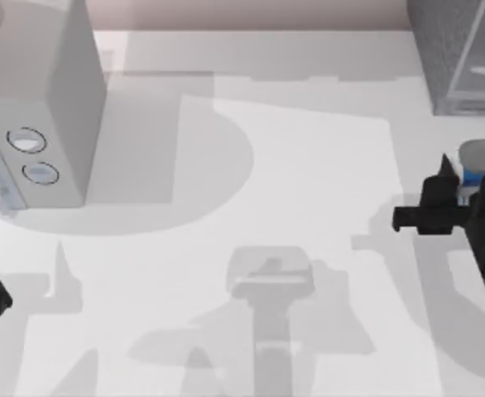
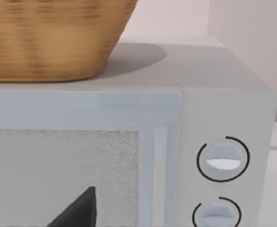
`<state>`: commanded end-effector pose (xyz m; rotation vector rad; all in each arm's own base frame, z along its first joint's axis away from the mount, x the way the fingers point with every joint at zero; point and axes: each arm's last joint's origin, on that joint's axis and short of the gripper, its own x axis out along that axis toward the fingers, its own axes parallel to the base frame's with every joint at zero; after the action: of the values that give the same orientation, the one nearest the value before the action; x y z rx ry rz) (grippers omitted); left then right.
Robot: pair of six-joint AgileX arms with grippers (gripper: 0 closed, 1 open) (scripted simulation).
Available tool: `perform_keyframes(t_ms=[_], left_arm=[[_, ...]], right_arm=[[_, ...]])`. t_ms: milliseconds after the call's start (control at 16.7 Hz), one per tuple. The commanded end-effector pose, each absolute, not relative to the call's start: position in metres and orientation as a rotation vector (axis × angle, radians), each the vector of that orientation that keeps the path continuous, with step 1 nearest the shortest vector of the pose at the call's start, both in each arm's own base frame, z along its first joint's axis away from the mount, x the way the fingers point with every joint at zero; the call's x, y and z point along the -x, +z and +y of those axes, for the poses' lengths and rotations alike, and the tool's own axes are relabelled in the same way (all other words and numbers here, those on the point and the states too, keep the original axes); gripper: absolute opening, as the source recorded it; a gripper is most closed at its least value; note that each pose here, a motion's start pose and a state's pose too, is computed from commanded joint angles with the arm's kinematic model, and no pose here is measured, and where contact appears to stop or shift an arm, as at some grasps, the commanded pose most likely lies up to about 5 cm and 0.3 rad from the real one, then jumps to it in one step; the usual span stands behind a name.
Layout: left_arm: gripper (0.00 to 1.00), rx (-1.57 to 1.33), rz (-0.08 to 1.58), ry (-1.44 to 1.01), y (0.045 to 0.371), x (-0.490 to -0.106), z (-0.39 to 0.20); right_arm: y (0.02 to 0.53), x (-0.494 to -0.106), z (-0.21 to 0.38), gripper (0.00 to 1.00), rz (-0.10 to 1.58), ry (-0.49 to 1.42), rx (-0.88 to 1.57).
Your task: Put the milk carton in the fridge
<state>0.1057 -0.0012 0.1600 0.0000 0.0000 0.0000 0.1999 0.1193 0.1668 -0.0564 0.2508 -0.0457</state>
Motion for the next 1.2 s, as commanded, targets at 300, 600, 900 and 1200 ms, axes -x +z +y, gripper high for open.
perform_keyframes(t_ms=[300, 600, 900, 1200], left_arm=[[1.0, 0.0, 0.0, 0.0, 0.16, -0.106, -0.001], [1.0, 0.0, 0.0, 0.0, 0.16, -0.106, -0.001], [1.0, 0.0, 0.0, 0.0, 0.16, -0.106, -0.001], [1.0, 0.0, 0.0, 0.0, 0.16, -0.106, -0.001]], right_arm=[[0.182, -0.185, 0.069, 0.0, 0.229, -0.076, 0.009], [0.218, -0.142, 0.035, 0.0, -0.021, -0.003, -0.09], [0.181, -0.112, 0.004, 0.0, -0.025, -0.042, -0.036], [0.16, -0.106, -0.001, 0.0, 0.0, 0.0, 0.0]])
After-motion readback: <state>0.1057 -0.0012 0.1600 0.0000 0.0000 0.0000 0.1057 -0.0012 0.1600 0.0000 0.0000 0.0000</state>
